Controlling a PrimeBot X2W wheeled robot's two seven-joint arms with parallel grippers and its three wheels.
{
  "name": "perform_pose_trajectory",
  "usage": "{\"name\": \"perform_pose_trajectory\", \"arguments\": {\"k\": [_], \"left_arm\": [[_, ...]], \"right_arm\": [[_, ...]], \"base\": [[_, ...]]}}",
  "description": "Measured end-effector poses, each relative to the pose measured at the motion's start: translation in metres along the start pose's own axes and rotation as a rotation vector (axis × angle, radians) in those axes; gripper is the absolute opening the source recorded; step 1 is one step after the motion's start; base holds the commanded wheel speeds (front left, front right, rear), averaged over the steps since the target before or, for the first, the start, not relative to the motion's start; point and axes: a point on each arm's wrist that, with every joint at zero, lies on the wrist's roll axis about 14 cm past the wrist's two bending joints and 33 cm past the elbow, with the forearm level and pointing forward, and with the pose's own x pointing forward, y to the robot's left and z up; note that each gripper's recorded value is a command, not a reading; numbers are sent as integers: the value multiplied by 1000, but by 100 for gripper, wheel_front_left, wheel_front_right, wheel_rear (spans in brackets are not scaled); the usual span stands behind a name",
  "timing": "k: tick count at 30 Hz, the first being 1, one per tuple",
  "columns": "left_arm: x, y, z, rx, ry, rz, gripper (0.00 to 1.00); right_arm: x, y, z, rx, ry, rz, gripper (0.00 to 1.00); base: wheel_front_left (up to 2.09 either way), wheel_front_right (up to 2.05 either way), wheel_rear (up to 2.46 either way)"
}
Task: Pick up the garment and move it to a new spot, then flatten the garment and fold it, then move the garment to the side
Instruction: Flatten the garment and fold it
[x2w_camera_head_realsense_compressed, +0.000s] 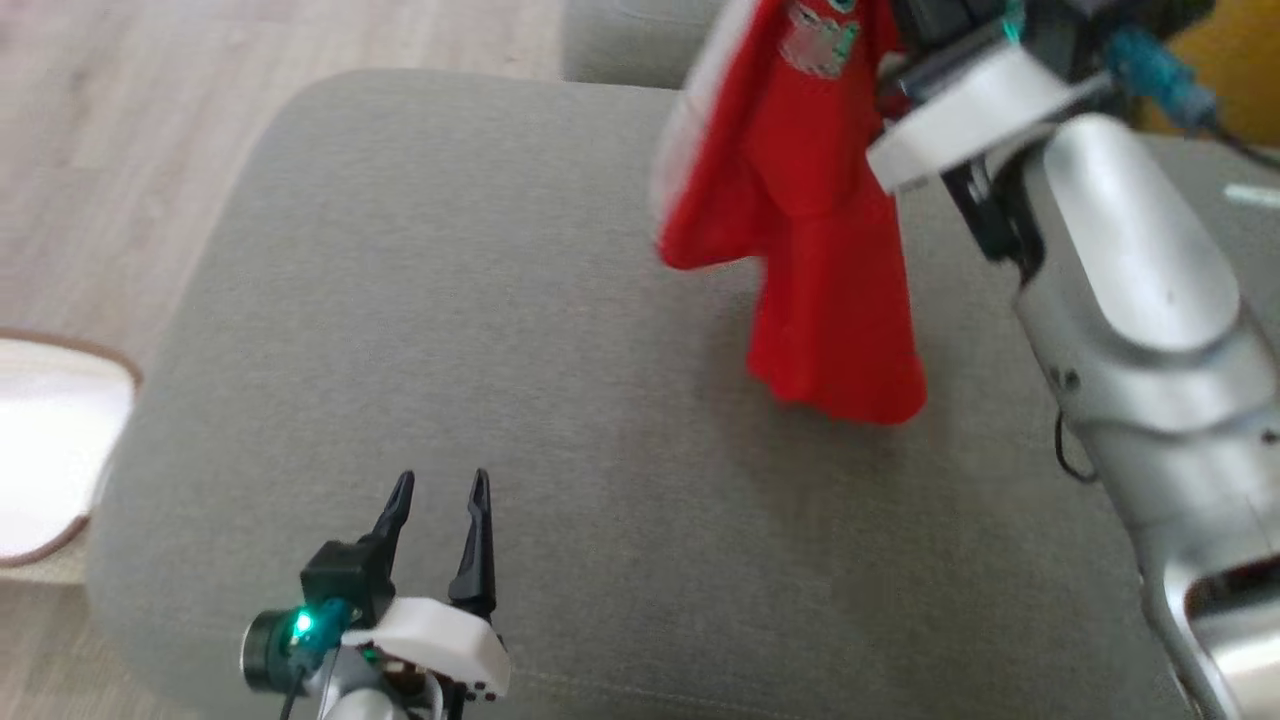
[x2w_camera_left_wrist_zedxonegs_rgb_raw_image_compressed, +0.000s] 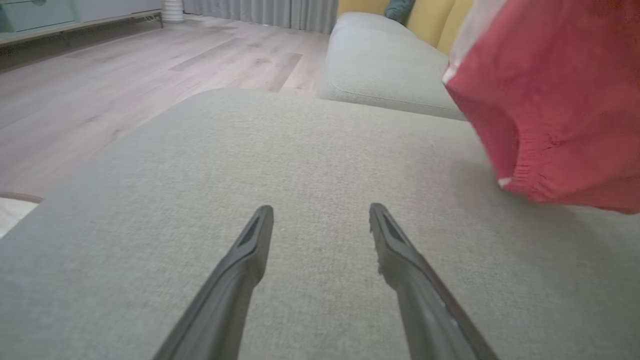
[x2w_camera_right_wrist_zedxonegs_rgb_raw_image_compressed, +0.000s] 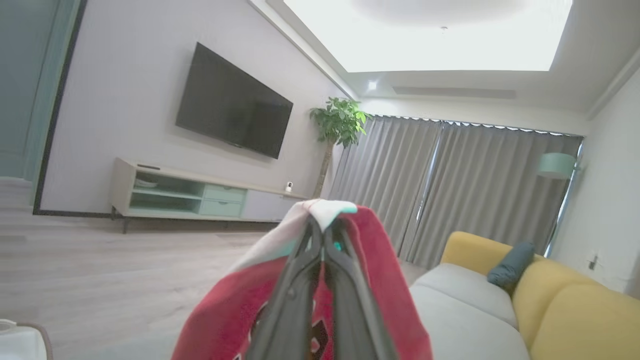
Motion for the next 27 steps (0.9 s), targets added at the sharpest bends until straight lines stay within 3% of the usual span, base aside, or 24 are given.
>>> {"name": "perform_pose_trajectory", "arguments": {"k": [5, 8, 11, 15, 20, 23, 26, 27], "left_arm": [[-17, 14, -4, -9, 6, 54, 100], [-18, 15, -7, -8, 15, 59, 100], [-14, 9, -9, -6, 21, 40, 100], [-5, -4, -14, -2, 43, -4, 100], [15, -23, -15, 7, 52, -73, 100], [26, -34, -15, 16, 52, -115, 100], [34, -42, -16, 24, 56, -140, 100], [36, -45, -16, 23, 55, -153, 100]], "right_arm": [[27, 15, 41, 37, -110, 33, 0], [25, 14, 39, 35, -106, 35, 0], [7, 2, 12, 24, -42, 16, 0], [-58, -10, -62, 42, 145, -11, 0], [-185, -5, -165, 136, 483, -91, 0], [-249, 1, -198, 169, 643, -142, 0], [-284, -7, -211, 179, 722, -210, 0], [-290, -11, -213, 182, 734, -235, 11]], "base": [[0, 0, 0], [0, 0, 0], [0, 0, 0], [0, 0, 0], [0, 0, 0], [0, 0, 0], [0, 0, 0], [0, 0, 0]]}}
